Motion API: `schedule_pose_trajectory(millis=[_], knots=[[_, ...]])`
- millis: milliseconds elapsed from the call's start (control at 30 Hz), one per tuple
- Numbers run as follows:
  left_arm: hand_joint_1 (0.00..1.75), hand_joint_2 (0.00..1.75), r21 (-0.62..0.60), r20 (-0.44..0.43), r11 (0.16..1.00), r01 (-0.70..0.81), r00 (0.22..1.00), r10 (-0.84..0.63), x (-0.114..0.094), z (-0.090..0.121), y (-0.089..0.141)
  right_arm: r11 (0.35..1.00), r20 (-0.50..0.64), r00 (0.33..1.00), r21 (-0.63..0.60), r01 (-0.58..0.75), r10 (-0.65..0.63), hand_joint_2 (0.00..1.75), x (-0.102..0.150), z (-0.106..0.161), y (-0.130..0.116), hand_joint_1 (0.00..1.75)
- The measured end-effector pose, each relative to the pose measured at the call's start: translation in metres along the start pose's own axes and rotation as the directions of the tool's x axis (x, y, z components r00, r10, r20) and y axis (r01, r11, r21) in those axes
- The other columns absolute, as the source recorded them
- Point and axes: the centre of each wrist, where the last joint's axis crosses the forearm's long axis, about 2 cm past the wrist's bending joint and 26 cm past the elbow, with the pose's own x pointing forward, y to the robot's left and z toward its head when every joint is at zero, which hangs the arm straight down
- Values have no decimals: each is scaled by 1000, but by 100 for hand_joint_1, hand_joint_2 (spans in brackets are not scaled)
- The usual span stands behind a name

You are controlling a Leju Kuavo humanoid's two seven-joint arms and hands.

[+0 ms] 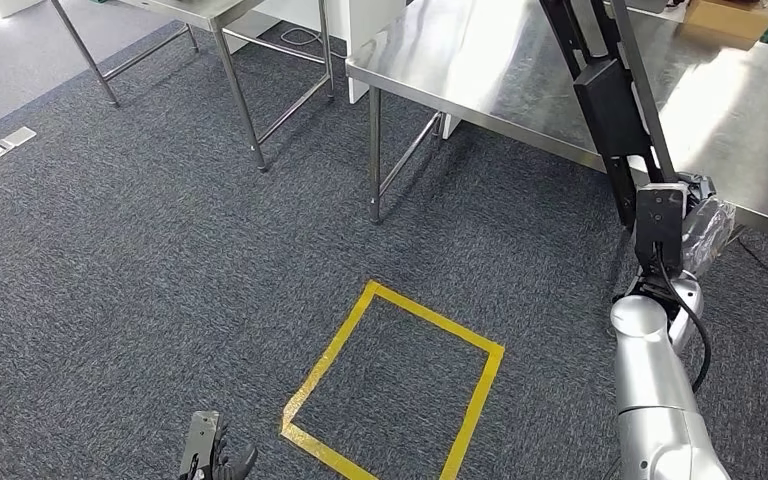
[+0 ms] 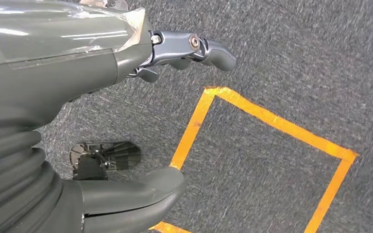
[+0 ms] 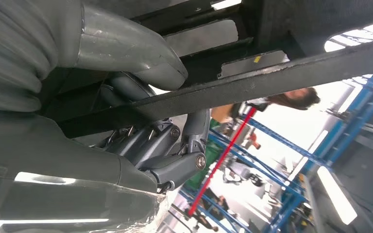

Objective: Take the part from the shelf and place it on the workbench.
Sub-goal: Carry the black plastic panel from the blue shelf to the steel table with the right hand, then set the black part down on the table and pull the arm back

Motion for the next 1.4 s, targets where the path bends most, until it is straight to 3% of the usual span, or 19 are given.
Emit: schedule_pose_trajectory(millis=[1100,1400], knots=[[0,175,-6,-16,1000,28,999,-28,-4,2,5,999,-16,1000,39,-16,16,175,-3,15,0,175],[0,175,-5,-14,1000,27,1000,-27,-3,1,5,999,-5,1000,36,-14,14,175,0,8,-1,175]])
